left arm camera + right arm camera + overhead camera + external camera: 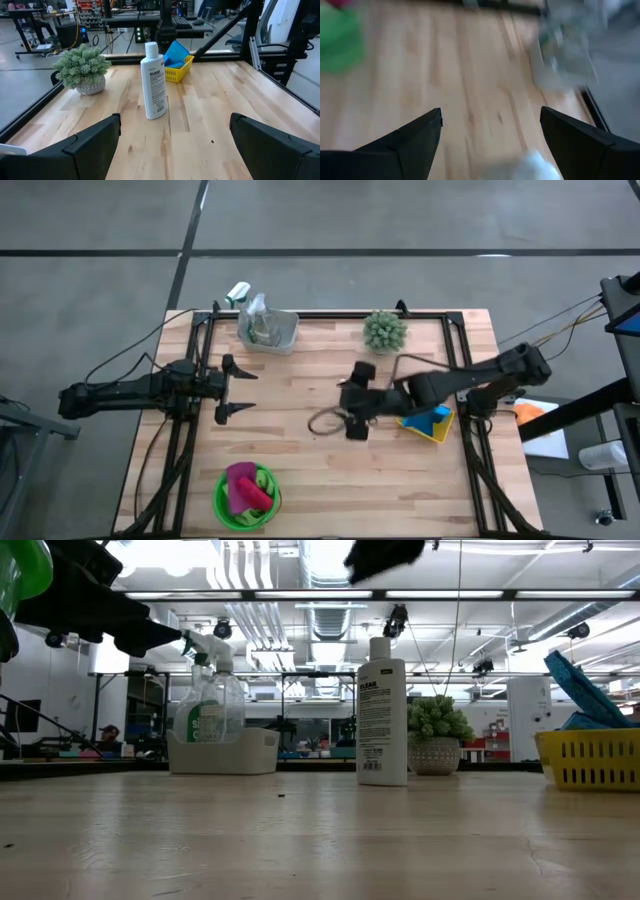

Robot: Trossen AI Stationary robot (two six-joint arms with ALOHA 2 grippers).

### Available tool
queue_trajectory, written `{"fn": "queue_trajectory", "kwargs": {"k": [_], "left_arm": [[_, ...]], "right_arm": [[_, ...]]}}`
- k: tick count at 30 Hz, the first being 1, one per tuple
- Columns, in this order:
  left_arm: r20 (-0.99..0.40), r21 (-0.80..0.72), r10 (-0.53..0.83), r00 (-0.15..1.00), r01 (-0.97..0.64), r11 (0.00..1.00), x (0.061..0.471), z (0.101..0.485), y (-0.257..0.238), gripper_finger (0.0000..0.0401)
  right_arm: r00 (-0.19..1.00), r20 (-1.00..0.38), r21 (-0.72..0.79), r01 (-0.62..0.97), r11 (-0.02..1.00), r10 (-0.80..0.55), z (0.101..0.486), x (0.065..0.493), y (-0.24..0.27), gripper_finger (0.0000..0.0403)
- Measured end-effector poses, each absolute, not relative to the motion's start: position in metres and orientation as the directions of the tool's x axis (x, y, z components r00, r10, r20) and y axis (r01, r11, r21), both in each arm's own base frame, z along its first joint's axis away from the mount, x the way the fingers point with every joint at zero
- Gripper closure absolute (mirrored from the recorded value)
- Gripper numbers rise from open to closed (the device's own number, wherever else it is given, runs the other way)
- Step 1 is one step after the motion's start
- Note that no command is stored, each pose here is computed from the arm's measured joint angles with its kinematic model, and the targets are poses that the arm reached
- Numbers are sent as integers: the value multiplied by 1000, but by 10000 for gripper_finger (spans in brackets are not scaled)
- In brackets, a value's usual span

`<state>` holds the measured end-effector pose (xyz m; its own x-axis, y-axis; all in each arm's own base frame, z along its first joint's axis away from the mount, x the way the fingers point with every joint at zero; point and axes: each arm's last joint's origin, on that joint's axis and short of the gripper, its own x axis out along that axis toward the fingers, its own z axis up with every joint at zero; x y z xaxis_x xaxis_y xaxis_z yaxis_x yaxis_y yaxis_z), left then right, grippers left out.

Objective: Pick & Place Kitchen Items
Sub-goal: Put the white cleaner bottle into the gray bin

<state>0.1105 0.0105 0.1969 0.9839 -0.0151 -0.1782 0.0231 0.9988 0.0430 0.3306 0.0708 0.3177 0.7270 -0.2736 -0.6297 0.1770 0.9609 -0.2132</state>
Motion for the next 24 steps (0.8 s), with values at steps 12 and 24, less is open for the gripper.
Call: {"fn": "queue_trajectory", "kwargs": {"k": [12,24], "left_arm": [[-64,-113,-43,997,36,993,118,208,11,27],[-48,-153,20,999,-27,988,131,209,14,27]], "right_arm": [[952,-283,-214,56,975,-117,278,328,124,69],[975,-183,-285,68,956,-124,278,297,177,69]]}}
